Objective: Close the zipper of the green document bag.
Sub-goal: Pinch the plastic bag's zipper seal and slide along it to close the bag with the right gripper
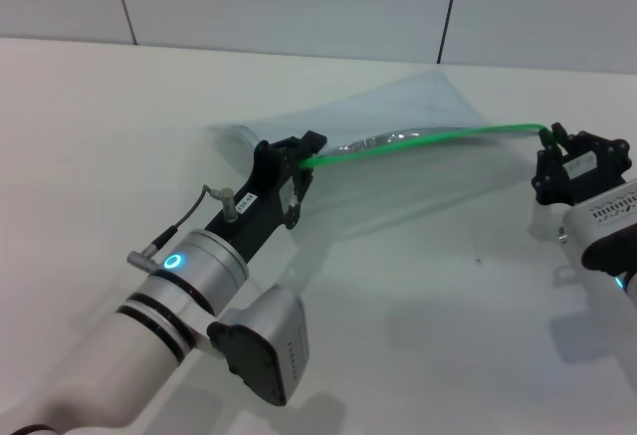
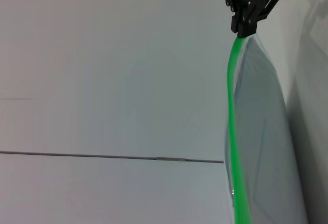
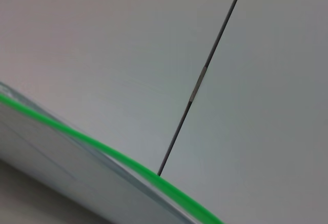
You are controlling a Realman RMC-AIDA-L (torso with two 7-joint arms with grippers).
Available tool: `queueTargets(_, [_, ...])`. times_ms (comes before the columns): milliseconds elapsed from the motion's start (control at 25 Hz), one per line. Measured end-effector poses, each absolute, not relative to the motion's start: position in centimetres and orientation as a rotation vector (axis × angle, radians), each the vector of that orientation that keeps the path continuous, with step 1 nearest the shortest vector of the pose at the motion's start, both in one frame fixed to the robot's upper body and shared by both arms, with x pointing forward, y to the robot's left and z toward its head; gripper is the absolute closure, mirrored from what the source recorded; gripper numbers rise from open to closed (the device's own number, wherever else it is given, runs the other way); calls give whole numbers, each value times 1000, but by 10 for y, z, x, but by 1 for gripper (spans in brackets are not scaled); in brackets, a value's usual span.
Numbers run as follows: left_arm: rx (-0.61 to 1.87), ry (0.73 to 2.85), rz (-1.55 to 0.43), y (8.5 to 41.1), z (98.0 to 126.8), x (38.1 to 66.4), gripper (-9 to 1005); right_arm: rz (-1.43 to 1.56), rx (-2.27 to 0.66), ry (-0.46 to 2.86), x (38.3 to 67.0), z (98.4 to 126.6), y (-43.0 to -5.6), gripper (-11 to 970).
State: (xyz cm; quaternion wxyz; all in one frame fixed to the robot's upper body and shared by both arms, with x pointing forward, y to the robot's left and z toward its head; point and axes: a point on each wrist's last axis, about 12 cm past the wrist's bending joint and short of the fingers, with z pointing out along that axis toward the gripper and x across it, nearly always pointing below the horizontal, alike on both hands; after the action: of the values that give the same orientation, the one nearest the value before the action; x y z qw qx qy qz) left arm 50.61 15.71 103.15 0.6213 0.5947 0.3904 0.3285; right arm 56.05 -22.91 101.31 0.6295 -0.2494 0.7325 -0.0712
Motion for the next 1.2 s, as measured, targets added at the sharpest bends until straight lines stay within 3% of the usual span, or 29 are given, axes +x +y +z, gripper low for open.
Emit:
queueTargets(880, [1371, 898, 757, 158, 1031, 506, 941, -186, -557, 1699, 562, 1011, -235, 888])
queueTargets(1200, [1372, 898, 758, 158, 1031, 506, 941, -187, -558, 1699, 562, 1011, -235, 835])
